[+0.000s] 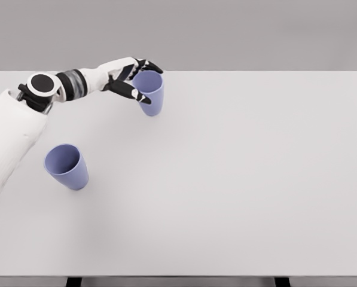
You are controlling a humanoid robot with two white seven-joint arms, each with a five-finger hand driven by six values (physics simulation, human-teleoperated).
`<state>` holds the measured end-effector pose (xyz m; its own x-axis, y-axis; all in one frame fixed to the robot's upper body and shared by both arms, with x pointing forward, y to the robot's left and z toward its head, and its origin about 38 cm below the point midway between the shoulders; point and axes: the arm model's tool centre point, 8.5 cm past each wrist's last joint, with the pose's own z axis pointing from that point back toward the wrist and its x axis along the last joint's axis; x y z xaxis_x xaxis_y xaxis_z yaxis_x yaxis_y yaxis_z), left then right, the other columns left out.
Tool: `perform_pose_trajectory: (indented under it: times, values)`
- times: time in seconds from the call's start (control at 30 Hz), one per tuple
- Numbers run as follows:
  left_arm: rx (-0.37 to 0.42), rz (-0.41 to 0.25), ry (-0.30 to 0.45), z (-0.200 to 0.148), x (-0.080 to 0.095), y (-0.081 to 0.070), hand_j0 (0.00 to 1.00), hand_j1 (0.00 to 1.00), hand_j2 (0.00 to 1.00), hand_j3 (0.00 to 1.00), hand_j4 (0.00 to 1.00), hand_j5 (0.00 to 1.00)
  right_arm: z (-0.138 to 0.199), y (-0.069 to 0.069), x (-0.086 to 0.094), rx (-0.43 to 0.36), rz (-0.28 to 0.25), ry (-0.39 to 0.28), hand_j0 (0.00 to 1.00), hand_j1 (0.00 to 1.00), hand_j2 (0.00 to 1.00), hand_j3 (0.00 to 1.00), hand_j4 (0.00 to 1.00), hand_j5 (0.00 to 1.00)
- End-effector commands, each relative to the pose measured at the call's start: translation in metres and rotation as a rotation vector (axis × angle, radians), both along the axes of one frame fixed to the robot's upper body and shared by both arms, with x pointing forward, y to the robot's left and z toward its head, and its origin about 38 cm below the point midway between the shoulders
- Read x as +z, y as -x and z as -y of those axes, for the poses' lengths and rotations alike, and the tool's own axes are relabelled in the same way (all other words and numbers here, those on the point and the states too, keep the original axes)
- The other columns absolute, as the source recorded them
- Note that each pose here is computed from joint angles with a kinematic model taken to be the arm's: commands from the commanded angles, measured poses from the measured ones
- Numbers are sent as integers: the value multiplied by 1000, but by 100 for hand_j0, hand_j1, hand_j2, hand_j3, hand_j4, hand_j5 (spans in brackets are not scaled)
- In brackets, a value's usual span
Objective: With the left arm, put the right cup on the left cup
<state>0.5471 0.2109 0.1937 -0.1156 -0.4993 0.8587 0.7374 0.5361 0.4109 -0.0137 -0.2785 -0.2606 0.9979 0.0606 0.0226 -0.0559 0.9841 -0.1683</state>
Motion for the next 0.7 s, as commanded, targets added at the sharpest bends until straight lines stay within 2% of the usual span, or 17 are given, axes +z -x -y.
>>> perform_pose_trajectory:
  times: [0.0,0.2,0.47,0.67]
  values:
    - [-5,16,21,-7,15,4,68,68,68,68,68,68,0,0,0,0,0,0,100,100,100,100,100,100]
    - [-22,49,26,-19,31,12,68,68,68,68,68,68,0,0,0,0,0,0,100,100,100,100,100,100]
    - [-59,86,39,-41,51,36,68,68,68,68,68,68,0,0,0,0,0,0,100,100,100,100,100,100]
    - [-73,81,31,-56,58,55,68,68,68,68,68,68,0,1,0,0,-2,0,100,100,100,100,100,100]
